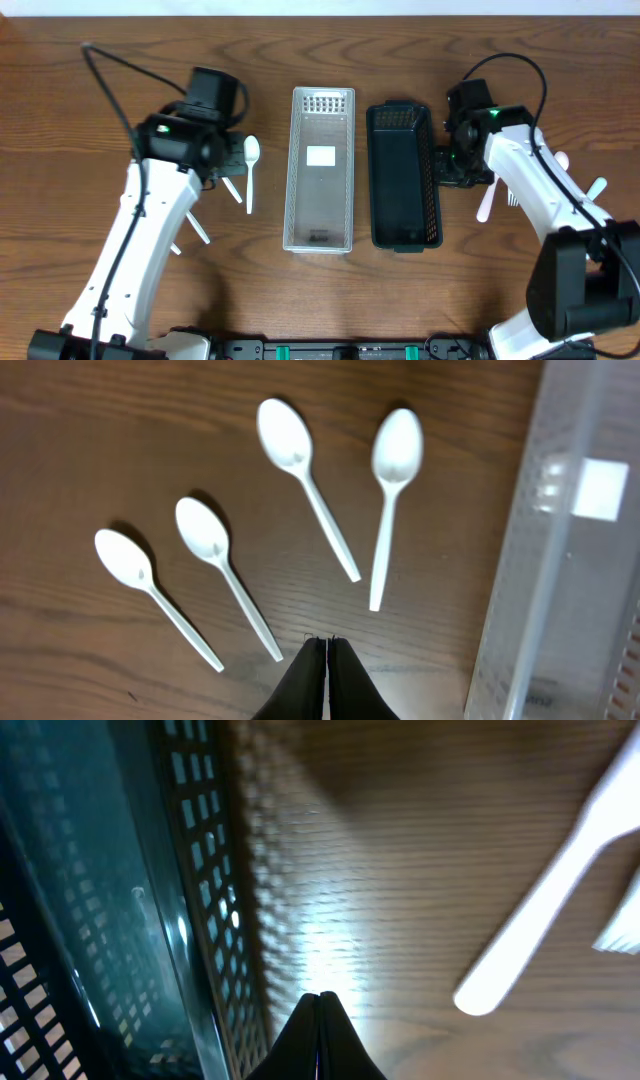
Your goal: Pack container
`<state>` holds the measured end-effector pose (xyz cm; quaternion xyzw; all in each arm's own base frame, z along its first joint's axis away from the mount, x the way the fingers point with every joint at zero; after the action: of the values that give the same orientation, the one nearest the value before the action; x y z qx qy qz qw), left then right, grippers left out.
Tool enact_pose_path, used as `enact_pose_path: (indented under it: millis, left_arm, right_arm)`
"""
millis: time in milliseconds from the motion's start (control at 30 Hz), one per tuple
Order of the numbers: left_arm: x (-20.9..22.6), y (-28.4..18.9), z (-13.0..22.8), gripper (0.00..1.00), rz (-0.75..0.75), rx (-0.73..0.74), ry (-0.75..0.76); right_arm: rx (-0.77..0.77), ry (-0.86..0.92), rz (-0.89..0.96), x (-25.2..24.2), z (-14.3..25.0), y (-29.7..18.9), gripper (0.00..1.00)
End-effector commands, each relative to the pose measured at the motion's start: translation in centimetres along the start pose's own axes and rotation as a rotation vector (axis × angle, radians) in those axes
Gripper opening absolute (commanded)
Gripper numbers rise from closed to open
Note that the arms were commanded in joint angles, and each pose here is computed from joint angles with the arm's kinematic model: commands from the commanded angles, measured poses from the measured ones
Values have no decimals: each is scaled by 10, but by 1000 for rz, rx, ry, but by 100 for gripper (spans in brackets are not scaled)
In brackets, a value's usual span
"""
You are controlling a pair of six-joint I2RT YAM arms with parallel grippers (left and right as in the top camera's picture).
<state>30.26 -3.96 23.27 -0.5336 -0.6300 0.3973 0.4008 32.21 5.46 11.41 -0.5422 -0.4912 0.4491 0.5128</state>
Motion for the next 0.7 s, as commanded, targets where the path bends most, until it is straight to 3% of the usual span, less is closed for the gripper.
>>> enact_pose_path:
  millis: [0, 167, 667]
  left_arm:
    - [7, 2, -4, 6, 44, 19, -51]
    - [11, 4, -5, 6, 42, 24, -58]
    - [11, 4, -5, 6, 42, 25, -57]
  right_arm:
    - [44, -35, -59, 9, 4, 10, 1]
    - [62, -108, -151, 26, 6, 14, 1]
    - [35, -211, -196, 50, 8, 13, 1]
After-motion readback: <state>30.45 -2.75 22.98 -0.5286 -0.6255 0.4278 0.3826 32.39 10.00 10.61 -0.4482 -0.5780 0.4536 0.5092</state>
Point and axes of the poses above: each gripper's point midway between its finger pads, its own y axis out along the fingers, its own x axis along the line the jaws close on, z = x × y, the point moved 5 cm from there along -y, back along the fingers, and after that the axes turned 1 degree about y, right-handed, at the moved point
